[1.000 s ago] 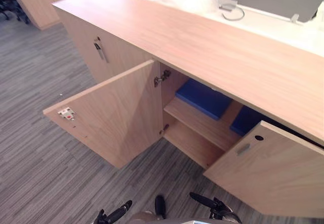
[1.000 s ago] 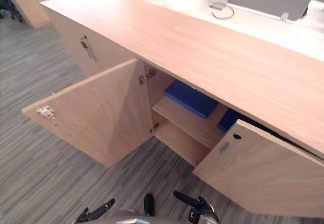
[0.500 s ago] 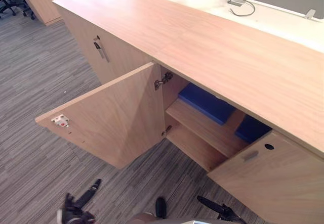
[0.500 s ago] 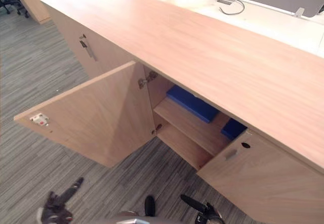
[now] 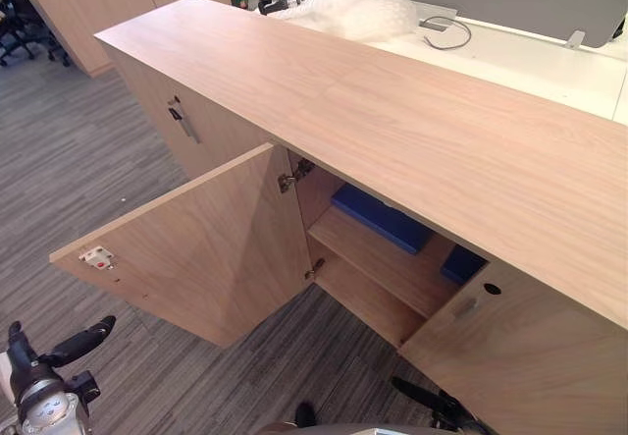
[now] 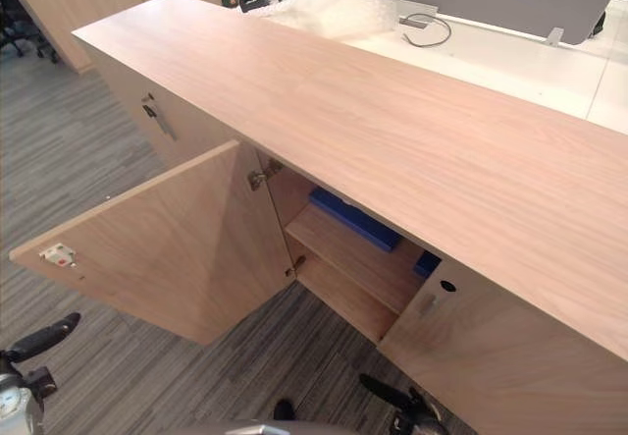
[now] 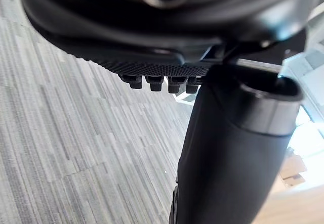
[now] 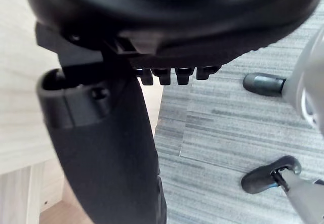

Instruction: Walk over to the cabinet, pick up the folder, carry it to the office cabinet, place the folder inside the office cabinet, then close the office cabinet door

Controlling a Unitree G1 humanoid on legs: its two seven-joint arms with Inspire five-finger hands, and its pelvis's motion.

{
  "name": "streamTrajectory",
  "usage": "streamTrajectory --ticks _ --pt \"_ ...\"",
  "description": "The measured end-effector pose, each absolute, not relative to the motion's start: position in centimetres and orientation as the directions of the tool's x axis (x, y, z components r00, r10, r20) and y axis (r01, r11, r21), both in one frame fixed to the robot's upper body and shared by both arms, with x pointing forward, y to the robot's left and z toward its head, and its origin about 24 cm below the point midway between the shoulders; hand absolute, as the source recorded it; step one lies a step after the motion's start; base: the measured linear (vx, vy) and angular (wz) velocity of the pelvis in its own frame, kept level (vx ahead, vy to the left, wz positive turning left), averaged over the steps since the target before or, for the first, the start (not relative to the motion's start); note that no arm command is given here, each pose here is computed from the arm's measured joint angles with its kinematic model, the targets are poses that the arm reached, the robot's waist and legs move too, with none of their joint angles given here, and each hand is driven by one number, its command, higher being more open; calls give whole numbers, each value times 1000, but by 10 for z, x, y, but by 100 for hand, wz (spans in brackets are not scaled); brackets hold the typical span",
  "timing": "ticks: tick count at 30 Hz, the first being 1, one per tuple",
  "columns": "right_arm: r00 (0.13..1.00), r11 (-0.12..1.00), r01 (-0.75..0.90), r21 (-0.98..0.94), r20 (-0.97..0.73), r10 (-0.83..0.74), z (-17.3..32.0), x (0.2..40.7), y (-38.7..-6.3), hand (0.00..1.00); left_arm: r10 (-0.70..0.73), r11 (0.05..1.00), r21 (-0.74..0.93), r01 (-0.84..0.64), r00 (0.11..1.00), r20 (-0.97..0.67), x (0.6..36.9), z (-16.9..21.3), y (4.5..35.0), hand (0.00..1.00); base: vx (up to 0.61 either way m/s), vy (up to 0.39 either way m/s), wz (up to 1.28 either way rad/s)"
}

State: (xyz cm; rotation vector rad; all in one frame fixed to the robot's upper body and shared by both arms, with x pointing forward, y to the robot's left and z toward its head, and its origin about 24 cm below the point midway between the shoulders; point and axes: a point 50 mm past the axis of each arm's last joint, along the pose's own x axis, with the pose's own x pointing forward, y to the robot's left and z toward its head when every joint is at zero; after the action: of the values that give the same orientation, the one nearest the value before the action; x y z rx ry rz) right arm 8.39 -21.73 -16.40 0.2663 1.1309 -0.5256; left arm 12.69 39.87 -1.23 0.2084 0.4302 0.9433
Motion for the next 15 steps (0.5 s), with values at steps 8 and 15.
streamTrajectory --ticks 8,15 --pt "304 852 519 -69 -917 -259 -165 72 -222 100 511 827 417 -377 814 -277 165 5 373 100 -4 -4 0" --pt "335 868 496 -31 -915 -224 -165 79 -218 100 374 871 454 -186 851 -369 163 2 370 100 0 0 0"
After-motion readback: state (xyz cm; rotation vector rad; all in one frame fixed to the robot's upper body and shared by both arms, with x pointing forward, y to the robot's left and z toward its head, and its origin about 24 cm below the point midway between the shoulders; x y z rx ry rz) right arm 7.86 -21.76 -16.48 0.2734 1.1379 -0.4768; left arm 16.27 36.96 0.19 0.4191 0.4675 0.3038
